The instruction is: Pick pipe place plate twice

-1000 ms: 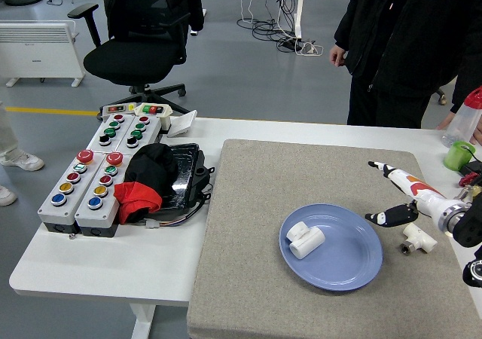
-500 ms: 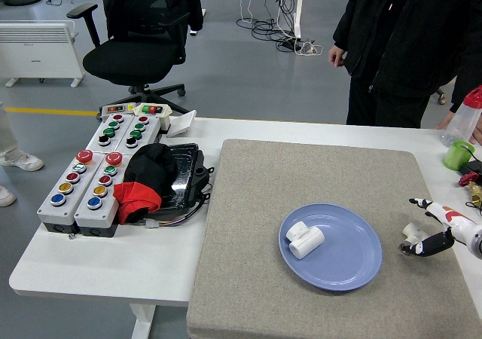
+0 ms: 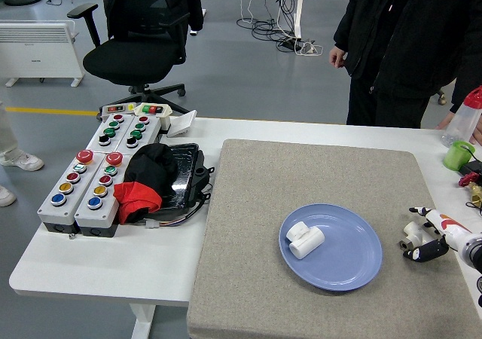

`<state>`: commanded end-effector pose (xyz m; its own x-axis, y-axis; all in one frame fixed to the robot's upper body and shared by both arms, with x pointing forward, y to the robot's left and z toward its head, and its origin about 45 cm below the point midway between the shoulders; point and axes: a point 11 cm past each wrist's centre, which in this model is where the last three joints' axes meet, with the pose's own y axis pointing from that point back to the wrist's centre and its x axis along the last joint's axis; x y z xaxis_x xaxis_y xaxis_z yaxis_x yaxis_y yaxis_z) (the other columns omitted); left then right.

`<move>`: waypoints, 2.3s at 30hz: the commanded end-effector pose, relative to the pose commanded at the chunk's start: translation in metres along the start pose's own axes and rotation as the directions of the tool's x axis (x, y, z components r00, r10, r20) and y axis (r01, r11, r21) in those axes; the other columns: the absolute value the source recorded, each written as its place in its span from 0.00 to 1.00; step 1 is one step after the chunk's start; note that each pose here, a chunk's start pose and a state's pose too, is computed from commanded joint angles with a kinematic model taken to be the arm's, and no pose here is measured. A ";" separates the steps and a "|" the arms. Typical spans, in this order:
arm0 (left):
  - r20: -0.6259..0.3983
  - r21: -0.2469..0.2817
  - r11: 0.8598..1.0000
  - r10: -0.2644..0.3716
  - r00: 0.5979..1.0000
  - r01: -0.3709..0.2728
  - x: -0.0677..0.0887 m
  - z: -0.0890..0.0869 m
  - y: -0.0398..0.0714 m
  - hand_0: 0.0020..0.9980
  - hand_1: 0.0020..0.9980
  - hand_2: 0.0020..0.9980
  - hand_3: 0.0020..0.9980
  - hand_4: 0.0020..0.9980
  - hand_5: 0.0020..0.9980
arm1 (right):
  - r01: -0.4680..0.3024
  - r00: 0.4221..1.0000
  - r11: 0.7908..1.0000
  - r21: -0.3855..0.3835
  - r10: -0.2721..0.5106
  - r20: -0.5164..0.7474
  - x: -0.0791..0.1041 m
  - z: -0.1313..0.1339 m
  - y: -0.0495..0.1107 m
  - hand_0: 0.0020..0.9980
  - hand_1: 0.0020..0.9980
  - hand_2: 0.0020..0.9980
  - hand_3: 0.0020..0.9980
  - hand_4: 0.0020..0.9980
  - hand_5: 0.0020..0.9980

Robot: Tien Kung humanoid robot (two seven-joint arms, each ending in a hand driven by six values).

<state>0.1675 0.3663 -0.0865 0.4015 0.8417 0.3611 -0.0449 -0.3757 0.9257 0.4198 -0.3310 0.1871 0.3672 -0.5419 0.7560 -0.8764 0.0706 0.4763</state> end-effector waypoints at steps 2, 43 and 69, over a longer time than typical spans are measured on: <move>-0.001 -0.001 1.000 0.001 1.000 -0.001 0.000 0.000 0.000 0.65 0.63 0.63 0.55 0.39 1.00 | -0.006 1.000 1.000 0.003 0.006 0.008 0.001 0.000 0.000 0.36 0.45 0.58 0.70 0.62 0.03; -0.005 -0.006 1.000 0.012 1.000 -0.012 0.005 0.002 0.000 0.65 0.63 0.63 0.55 0.39 1.00 | 0.194 0.973 0.914 0.357 -0.134 -0.187 -0.051 -0.097 0.053 1.00 1.00 1.00 1.00 0.86 0.31; -0.004 -0.002 1.000 0.005 1.000 -0.005 0.001 -0.003 -0.002 0.65 0.63 0.63 0.55 0.39 1.00 | -0.507 0.739 0.781 0.365 0.176 0.650 0.082 -0.052 0.072 0.88 0.85 0.96 0.89 0.58 0.25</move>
<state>0.1651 0.3685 -0.0875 0.3979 0.8411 0.3663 -0.0485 -0.3795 0.9239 0.4031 -0.3266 0.3067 -0.0850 -0.9325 0.3509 -0.9842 0.0237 -0.1753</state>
